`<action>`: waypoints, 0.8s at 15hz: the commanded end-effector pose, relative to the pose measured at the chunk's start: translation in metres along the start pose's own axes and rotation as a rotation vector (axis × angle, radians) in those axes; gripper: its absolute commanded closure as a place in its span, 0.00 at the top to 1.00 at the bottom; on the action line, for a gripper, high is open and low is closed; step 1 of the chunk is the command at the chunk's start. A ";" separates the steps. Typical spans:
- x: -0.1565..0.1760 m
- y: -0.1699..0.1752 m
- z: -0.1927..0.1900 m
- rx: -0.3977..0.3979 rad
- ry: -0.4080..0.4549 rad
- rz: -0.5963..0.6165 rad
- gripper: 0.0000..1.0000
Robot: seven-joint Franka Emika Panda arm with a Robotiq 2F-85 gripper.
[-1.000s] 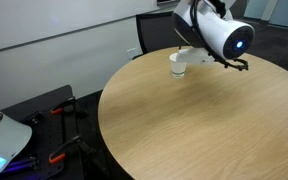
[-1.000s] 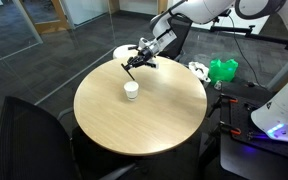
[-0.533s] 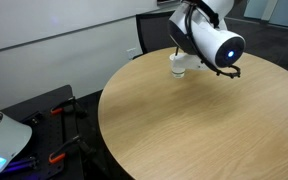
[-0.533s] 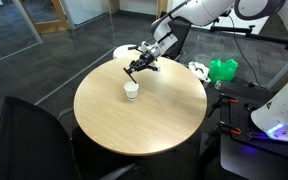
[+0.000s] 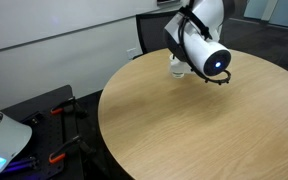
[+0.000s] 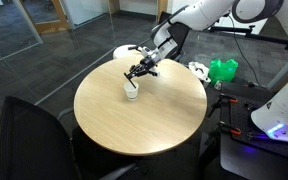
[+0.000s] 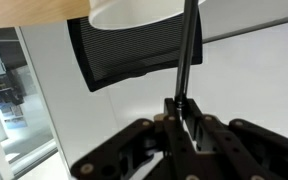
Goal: Pick up the pen from the table and put it in the white cup
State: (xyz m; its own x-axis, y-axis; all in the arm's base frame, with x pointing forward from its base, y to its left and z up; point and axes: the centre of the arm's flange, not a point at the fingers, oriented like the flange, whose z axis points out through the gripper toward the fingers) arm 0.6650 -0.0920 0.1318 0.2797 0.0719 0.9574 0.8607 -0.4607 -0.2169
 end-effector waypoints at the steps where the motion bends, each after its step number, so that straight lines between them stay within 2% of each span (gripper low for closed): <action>1: -0.005 -0.005 0.003 -0.018 0.030 -0.051 0.04; 6: -0.013 0.000 0.002 -0.071 0.062 -0.114 0.04; 12: -0.029 0.003 0.003 -0.098 0.038 -0.130 0.04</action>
State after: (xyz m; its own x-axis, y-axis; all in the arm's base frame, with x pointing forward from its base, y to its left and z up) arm 0.6614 -0.0960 0.1049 0.1718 0.0851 0.9815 0.8479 -0.5200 -0.1034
